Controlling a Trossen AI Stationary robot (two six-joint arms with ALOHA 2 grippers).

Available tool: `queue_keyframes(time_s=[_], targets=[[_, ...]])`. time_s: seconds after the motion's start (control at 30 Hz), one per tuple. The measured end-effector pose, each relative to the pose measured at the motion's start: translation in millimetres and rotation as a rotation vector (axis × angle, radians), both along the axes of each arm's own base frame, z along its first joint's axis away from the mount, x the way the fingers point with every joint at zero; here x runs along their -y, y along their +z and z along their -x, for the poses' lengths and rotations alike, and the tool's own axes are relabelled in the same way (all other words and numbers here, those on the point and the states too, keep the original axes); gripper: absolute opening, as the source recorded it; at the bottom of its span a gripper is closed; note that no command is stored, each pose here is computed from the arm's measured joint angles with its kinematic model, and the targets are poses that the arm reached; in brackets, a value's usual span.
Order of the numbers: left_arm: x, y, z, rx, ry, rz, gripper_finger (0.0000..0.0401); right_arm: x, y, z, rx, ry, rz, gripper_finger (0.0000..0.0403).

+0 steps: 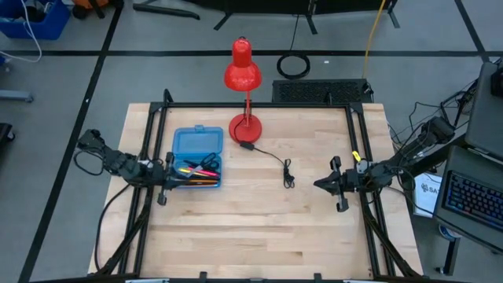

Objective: Pick & place school supplies into a supply box
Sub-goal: Return to Home Position

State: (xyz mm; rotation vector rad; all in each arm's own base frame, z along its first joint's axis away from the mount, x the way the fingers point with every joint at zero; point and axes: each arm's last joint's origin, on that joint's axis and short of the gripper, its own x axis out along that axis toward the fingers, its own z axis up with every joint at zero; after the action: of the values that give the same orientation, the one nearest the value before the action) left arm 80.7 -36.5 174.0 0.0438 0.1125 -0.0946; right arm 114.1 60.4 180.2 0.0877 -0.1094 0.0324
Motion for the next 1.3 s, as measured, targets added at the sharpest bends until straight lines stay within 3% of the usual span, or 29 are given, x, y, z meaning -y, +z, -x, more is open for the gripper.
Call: queue_keyframes(time_s=[0.17, 0.4, 0.7, 1.03, 1.3], targets=[[-0.6, -1.4, 0.1, -0.016, 0.023, 0.042, 0.0033, -0.1, 0.1, 0.0, 0.001, 0.002, -0.002, 0.0], [-0.6, -1.5, 0.1, -0.009, 0.014, -0.05, 0.0021, 0.0, 0.1, 0.0, 0.001, 0.001, -0.002, 0.0], [-0.6, -1.5, 0.1, -0.008, 0.014, -0.054, 0.0003, -0.1, 0.1, 0.0, 0.001, 0.003, -0.001, 0.0], [-0.6, -1.5, 0.1, -0.008, 0.014, -0.053, 0.0044, -0.1, 0.1, 0.0, 0.001, 0.003, -0.001, 0.0], [-0.6, -1.5, 0.1, -0.008, 0.014, -0.053, 0.0049, -0.1, 0.1, 0.0, 0.001, 0.003, -0.001, 0.0]])
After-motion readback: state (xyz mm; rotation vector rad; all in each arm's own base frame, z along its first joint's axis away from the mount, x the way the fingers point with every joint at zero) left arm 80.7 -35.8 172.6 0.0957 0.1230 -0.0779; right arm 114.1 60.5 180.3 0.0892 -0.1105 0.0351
